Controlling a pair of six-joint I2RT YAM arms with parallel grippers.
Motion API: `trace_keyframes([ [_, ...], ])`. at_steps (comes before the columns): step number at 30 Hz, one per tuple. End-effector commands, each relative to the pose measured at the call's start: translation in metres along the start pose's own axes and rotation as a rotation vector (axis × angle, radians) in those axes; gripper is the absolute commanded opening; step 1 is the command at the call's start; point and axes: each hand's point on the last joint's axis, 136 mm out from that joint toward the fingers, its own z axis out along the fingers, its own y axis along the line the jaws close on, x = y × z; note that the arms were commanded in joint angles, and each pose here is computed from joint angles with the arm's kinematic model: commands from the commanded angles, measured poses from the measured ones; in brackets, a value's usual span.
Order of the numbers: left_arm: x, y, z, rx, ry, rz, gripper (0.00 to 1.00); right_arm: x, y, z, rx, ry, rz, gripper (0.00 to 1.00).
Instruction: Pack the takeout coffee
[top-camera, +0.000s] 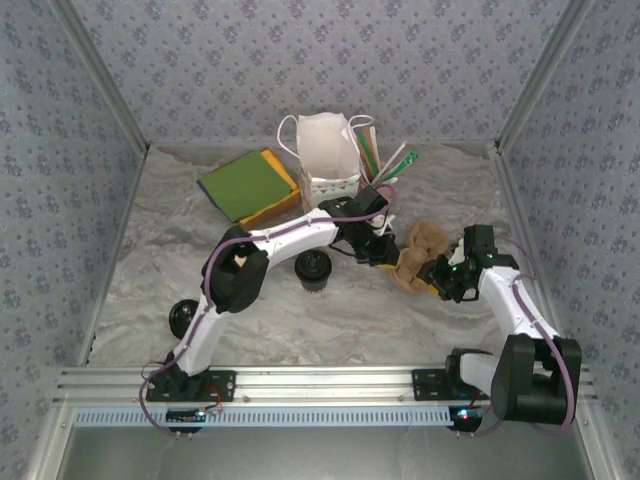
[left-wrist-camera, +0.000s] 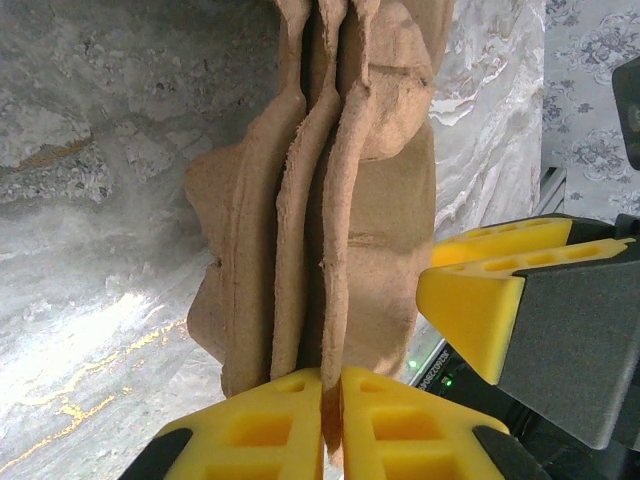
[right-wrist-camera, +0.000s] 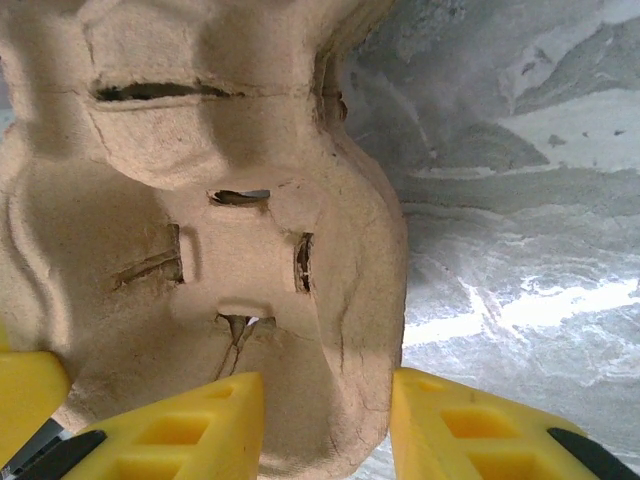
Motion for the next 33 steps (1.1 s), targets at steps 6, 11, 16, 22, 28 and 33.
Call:
trace_keyframes([
  [6, 0.003, -0.007, -0.001, 0.027, 0.019, 0.003, 0.13, 0.000, 0.015, -0.004, -0.077, -0.001, -0.001, 0.35],
  [11, 0.004, -0.005, 0.001, 0.025, 0.025, 0.001, 0.19, -0.003, 0.021, -0.013, -0.110, -0.031, 0.002, 0.35],
  [16, 0.004, -0.003, 0.002, 0.021, 0.027, -0.002, 0.24, -0.004, 0.021, -0.016, -0.114, -0.037, 0.010, 0.35],
  [22, 0.004, -0.003, 0.004, 0.023, 0.032, -0.006, 0.26, -0.004, 0.019, -0.014, -0.121, -0.037, 0.021, 0.36],
  [28, 0.006, -0.004, 0.009, 0.034, 0.050, -0.009, 0.31, -0.005, 0.017, -0.015, -0.113, -0.040, 0.026, 0.36],
  [33, 0.007, -0.011, 0.010, 0.065, 0.061, -0.009, 0.33, -0.002, 0.013, -0.012, -0.103, -0.028, 0.029, 0.37],
])
